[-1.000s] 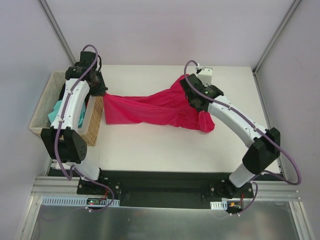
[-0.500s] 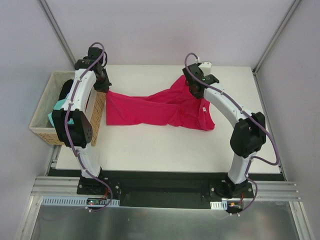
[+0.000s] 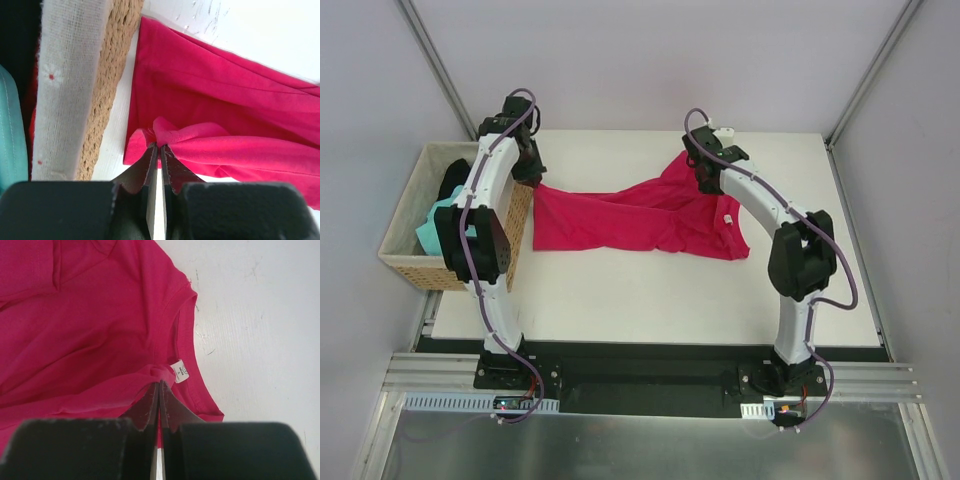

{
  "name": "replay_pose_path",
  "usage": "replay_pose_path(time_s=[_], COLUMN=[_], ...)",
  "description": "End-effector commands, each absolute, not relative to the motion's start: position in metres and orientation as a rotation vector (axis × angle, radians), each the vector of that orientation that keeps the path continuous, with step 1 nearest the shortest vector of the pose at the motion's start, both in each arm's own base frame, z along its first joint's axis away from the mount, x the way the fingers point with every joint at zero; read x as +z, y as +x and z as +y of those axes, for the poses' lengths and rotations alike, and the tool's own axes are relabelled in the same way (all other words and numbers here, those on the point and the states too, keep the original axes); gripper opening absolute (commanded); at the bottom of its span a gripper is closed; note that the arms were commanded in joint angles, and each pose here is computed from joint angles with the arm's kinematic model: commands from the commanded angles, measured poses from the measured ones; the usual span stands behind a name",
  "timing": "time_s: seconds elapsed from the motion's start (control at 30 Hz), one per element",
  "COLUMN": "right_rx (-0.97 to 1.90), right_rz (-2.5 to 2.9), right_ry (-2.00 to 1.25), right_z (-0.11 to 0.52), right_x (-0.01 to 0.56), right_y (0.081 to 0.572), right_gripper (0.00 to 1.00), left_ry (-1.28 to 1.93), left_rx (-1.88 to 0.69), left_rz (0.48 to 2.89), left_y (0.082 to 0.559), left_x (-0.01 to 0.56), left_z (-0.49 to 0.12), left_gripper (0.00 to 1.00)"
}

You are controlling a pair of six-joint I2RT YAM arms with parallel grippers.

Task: Fold and stack the t-shirts
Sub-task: Fold the flattened tshirt in 1/3 of the way

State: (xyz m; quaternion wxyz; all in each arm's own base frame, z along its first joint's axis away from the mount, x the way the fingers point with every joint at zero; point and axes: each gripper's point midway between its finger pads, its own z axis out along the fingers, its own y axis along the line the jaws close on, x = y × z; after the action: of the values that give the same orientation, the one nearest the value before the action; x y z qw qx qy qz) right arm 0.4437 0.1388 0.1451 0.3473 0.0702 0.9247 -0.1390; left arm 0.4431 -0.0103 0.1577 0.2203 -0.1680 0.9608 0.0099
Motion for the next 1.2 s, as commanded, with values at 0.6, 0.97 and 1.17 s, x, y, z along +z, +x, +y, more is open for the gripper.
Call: replay_pose_path(time_s=[0.6,0.97,1.17], right_rx=[-0.373,-0.313,-0.303], right_rz=[2.403,2.254,2.294], right_ry=[0.151,0.212,0.245], right_z=[0.136,0.124,0.113], right_x=[0.153,0.222,0.202], right_y=[0.462,0.466,0.429], right_gripper=[0.49,0.48,0.40], left_ry=[-0.482,-0.471,-0.452], left_rx=[0.079,0.017,0.000], left_rz=[2.690,2.629,2.669], left_y=[0.441,0.428,0.404], left_x=[0.150,0.182,0.174], left_z=[-0.006,-0.011,-0.020], left_gripper=[0.38,0.38,0.37])
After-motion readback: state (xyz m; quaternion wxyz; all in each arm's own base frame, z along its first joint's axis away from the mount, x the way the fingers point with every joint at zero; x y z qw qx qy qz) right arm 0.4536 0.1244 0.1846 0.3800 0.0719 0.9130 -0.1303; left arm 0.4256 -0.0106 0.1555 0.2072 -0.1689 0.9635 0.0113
